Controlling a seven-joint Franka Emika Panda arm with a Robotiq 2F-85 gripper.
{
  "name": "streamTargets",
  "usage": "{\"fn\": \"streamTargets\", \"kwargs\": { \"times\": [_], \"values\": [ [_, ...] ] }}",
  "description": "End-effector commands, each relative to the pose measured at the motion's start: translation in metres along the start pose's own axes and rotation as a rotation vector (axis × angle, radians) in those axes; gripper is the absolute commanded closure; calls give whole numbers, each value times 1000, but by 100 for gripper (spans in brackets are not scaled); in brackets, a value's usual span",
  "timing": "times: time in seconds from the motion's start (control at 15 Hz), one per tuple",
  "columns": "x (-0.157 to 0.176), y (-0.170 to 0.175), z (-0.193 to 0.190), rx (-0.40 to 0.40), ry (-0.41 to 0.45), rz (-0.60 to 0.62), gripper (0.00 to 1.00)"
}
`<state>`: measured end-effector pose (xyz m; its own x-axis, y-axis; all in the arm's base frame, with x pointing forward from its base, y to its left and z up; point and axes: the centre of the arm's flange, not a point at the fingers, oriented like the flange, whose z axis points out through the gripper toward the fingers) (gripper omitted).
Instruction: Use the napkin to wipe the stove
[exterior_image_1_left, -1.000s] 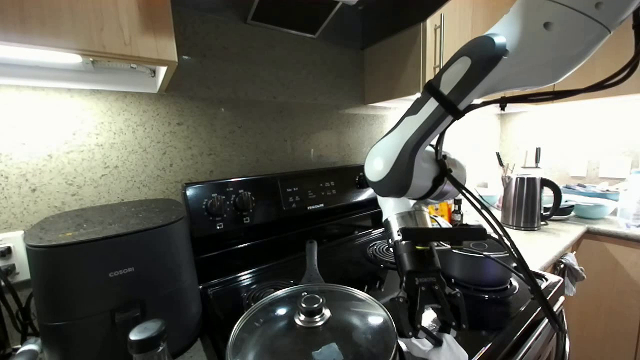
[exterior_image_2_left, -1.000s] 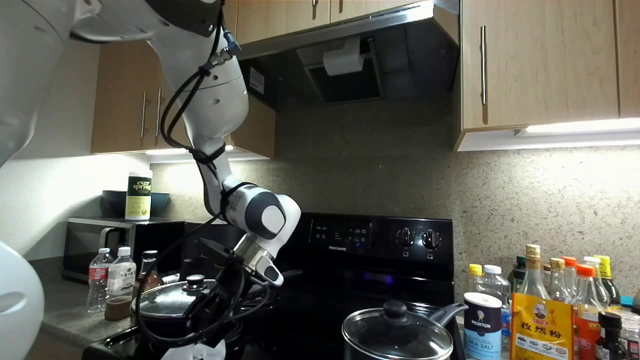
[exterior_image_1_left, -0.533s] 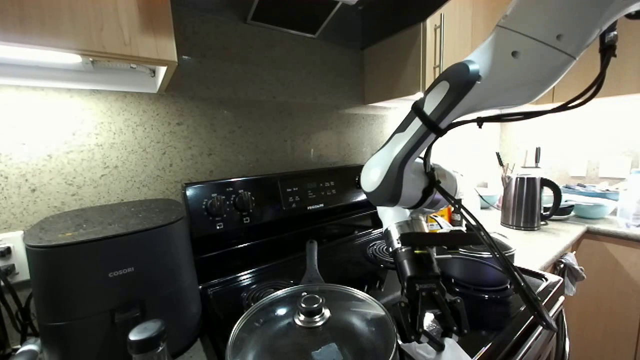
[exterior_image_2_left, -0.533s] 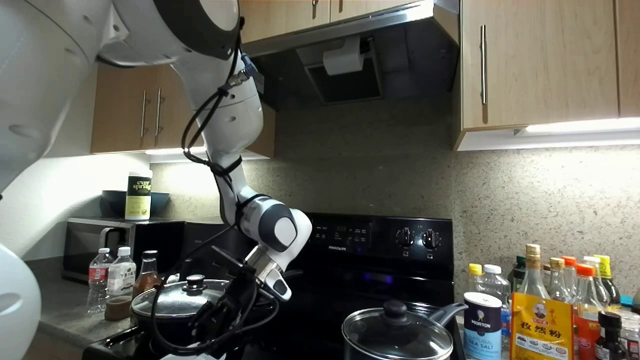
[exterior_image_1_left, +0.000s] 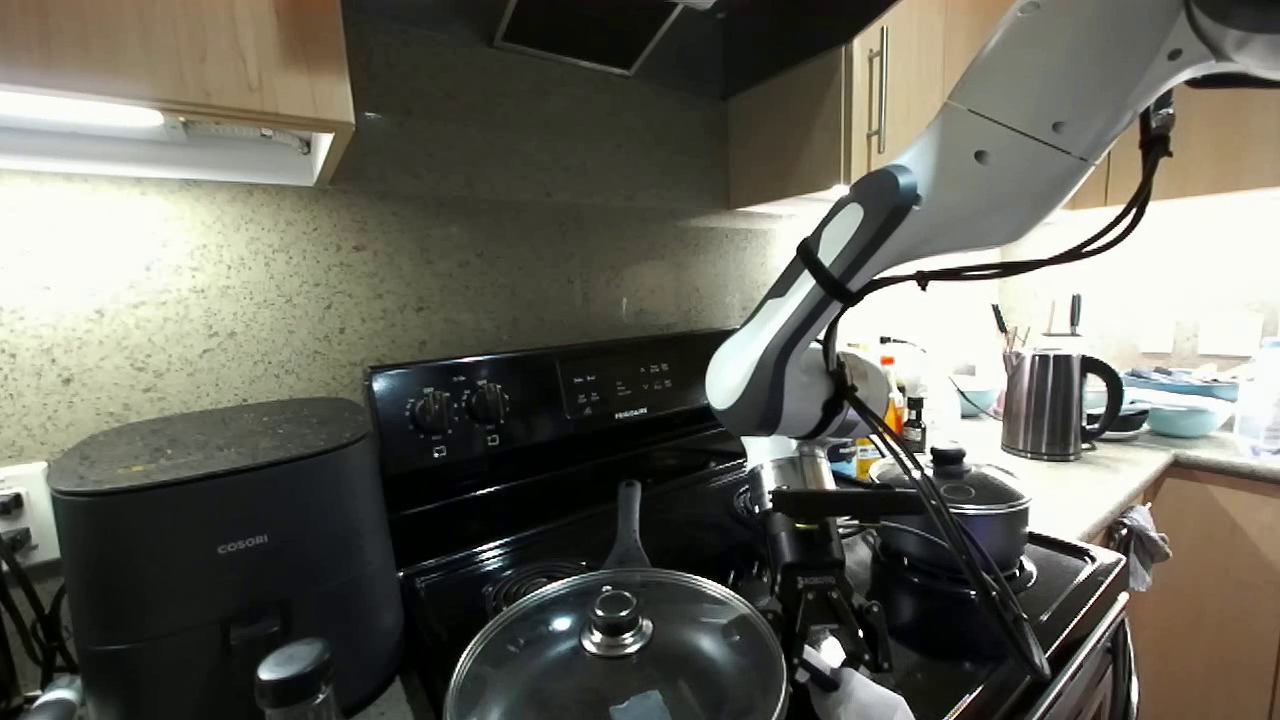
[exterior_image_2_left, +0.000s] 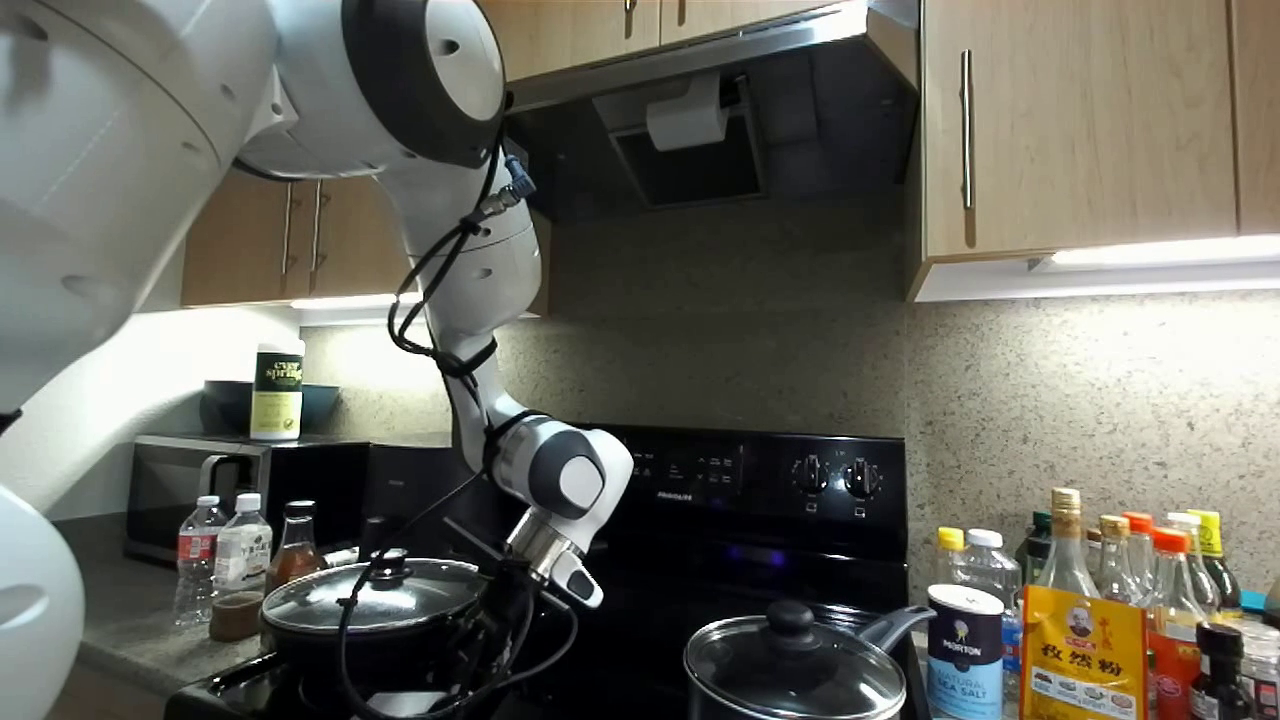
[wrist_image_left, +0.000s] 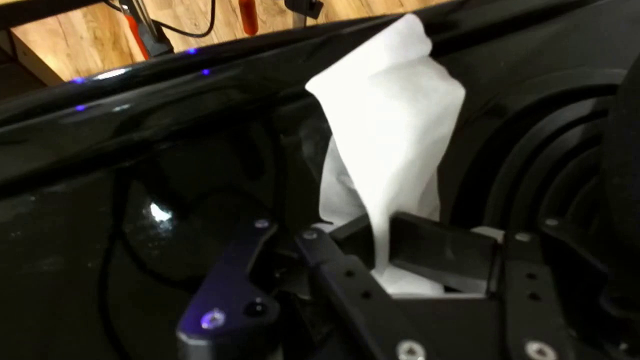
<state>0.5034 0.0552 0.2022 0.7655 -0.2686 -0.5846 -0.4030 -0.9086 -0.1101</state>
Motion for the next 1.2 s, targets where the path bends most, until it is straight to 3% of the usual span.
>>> {"fn": "streamTargets", "kwargs": {
  "times": [0.0, 0.53, 0.8, 1.0, 1.13],
  "values": [
    [19, -9, 2, -24, 146, 61, 100],
    [31, -21, -8, -50, 382, 119, 100],
    [55, -25, -24, -66, 592, 149, 100],
    [69, -10, -32, -90, 731, 235, 100],
    [74, 6, -35, -108, 780, 311, 100]
  ]
}}
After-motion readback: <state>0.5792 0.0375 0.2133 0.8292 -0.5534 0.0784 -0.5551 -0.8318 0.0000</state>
